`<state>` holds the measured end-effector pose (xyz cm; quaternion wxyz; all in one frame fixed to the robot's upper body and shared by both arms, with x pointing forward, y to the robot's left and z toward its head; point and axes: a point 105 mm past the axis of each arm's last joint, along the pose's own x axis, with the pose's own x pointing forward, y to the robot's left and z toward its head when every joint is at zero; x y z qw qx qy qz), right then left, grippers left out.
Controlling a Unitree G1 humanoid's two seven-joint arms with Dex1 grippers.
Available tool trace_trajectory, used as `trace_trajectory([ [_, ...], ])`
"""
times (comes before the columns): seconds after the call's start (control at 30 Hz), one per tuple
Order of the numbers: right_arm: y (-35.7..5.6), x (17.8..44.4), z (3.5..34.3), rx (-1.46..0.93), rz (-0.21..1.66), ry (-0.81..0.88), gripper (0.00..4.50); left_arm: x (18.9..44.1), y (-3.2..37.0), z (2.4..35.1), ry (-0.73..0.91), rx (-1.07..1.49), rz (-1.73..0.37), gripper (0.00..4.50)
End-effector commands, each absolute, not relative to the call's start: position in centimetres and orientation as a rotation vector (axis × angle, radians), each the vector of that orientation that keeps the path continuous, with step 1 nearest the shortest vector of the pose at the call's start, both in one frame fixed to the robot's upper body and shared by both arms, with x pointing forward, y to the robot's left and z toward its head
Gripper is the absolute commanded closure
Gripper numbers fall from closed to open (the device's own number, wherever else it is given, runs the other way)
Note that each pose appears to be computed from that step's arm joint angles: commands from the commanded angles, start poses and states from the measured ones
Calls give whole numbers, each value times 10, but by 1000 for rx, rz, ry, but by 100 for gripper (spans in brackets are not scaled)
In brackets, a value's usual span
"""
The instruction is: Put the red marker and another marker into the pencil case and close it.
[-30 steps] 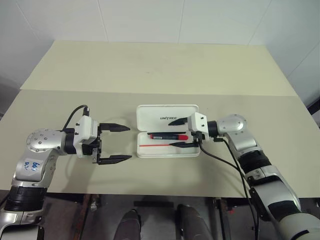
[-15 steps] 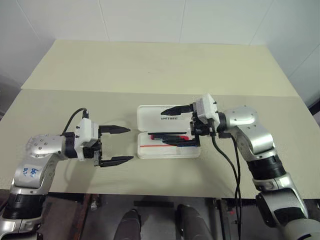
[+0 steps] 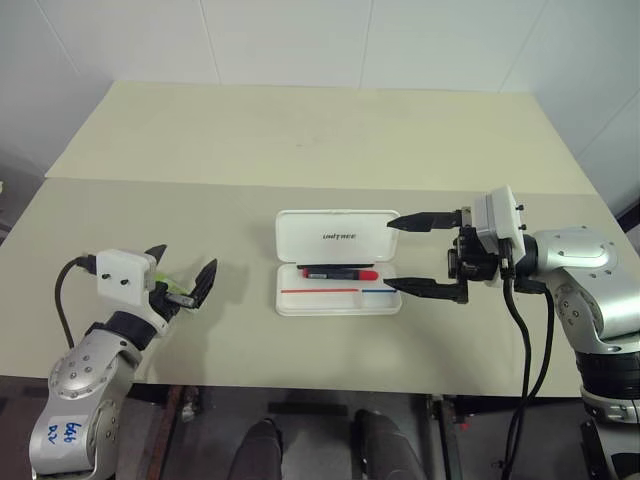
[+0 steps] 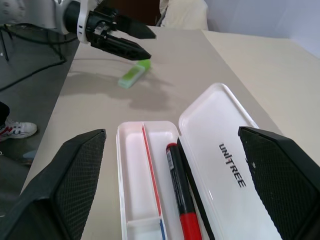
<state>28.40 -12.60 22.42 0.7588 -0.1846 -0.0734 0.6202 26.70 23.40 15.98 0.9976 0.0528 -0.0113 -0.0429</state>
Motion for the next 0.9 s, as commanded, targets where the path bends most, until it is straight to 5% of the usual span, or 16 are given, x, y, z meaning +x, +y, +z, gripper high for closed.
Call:
trace_trajectory([
  [0.03,-127,282,233,-421,1364,-186,3,254,240,155,18,57,130,0],
  [0.9,-113,282,257,-452,1441,-243,3,257,240,105,426,-173,372,0],
])
